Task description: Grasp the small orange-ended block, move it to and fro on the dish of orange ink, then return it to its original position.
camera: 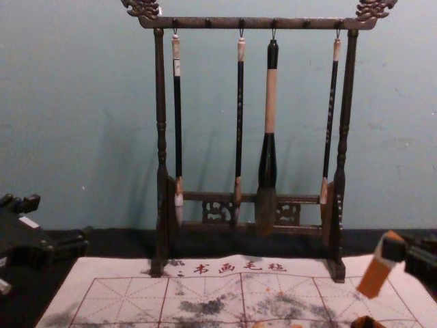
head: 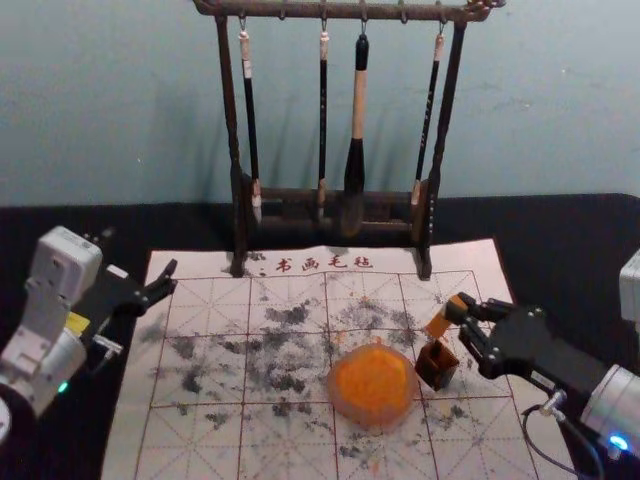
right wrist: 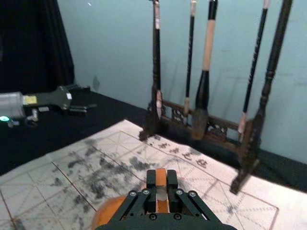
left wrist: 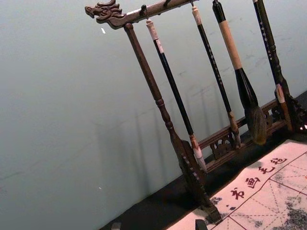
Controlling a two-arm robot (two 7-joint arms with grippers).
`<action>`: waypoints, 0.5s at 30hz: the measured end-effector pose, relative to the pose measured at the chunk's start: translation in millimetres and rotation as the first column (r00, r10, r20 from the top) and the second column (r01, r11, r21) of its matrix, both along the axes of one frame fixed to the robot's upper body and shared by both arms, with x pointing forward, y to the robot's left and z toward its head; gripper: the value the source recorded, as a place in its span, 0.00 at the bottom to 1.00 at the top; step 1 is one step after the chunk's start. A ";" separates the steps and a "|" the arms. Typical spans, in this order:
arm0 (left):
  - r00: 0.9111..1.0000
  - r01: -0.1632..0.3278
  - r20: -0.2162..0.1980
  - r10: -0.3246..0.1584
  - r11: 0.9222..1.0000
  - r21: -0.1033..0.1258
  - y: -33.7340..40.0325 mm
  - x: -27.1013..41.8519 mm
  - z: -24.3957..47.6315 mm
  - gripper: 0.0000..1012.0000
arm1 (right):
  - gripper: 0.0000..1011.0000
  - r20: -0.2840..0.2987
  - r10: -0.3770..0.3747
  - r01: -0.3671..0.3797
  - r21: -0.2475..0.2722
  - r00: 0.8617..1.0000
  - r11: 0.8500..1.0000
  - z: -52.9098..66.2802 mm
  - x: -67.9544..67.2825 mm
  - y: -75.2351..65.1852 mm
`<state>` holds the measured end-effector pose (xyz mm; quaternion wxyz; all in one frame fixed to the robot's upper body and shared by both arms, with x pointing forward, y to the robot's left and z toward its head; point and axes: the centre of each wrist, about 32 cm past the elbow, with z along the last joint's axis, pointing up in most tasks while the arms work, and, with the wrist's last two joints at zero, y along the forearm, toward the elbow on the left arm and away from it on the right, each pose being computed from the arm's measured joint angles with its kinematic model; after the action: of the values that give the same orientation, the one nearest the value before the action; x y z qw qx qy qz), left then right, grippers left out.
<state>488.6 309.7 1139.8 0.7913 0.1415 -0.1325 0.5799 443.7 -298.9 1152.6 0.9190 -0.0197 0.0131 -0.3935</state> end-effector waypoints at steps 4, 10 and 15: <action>1.000 0.000 0.000 0.000 1.000 0.000 0.0 0.0 0.0 0.99 | 0.09 0.000 0.032 -0.032 0.004 0.999 0.999 4.2 3.2 3.2; 1.000 0.000 0.000 0.000 1.000 0.000 0.0 0.0 0.0 0.99 | 0.09 -0.025 0.109 -0.110 -0.018 0.994 0.994 7.0 8.3 12.6; 1.000 0.000 0.000 0.000 1.000 0.000 0.0 0.0 0.0 0.99 | 0.09 -0.060 0.170 -0.174 -0.064 0.984 0.983 5.5 12.2 22.5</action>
<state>488.6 309.7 1139.8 0.7913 0.1415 -0.1324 0.5799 455.9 -276.4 1158.1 0.9477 -0.0632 0.0224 -0.3121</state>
